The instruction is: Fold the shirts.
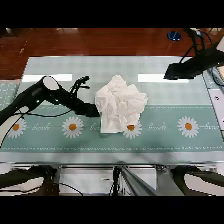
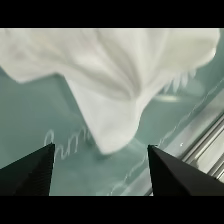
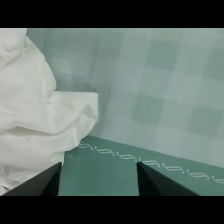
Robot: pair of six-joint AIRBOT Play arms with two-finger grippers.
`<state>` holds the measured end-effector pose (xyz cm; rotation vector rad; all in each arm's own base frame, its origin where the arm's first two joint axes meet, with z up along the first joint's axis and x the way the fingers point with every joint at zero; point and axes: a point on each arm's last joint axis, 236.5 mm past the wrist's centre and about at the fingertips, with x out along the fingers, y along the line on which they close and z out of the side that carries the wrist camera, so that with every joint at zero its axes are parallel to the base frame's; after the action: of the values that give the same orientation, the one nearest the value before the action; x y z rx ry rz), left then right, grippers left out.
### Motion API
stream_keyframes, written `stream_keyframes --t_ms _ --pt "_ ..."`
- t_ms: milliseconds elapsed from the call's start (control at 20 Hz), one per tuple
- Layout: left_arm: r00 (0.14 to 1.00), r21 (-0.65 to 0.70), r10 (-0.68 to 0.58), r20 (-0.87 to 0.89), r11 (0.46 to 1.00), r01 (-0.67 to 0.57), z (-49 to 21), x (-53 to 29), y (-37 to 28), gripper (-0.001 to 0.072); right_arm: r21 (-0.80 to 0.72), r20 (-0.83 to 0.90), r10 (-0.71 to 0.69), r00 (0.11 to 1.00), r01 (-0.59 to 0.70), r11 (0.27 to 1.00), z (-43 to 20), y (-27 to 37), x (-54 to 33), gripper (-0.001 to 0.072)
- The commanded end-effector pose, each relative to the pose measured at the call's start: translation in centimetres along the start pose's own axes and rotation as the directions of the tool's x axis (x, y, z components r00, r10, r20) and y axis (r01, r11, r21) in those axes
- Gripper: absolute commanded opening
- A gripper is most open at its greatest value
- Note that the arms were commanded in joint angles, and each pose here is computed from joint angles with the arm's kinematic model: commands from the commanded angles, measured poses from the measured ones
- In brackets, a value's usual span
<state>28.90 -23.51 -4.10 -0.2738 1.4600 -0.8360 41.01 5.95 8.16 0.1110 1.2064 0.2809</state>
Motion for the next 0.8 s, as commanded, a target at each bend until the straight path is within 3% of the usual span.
stream_keyframes --t_ms 0,250,550,600,700,750 --pt "0.983 -0.086 -0.141 0.12 0.985 0.151 2.7 0.6 -0.1 0.0715 0.109 -0.005 0.094 0.996 -0.093 0.99 -1.6 -2.1 1.4 0.0561" --pt "0.957 -0.174 -0.223 0.183 0.951 0.255 4.6 1.8 0.5 0.0716 0.165 -0.052 0.147 0.988 -0.137 0.977 -4.4 -2.3 4.3 0.0561" --pt "0.931 -0.238 -0.257 0.257 0.917 0.319 7.9 3.2 0.9 0.0713 0.282 0.014 0.252 0.968 -0.246 0.927 -5.3 -0.7 7.8 0.0561" --pt "0.923 -0.233 -0.27 0.273 0.913 0.336 8.8 3.1 0.6 0.0634 0.3 0.012 0.277 0.961 -0.268 0.916 -5.6 -0.2 8.2 0.0561" --pt "0.919 -0.219 -0.277 0.282 0.914 0.342 10.1 3.0 0.3 0.0171 0.337 0.007 0.332 0.943 -0.314 0.887 -6.1 0.7 9.2 0.0561" --pt "0.918 -0.21 -0.281 0.281 0.915 0.344 10.5 3.0 0.2 0.0048 0.356 0.009 0.359 0.933 -0.339 0.871 -6.2 1.1 9.6 0.0561"
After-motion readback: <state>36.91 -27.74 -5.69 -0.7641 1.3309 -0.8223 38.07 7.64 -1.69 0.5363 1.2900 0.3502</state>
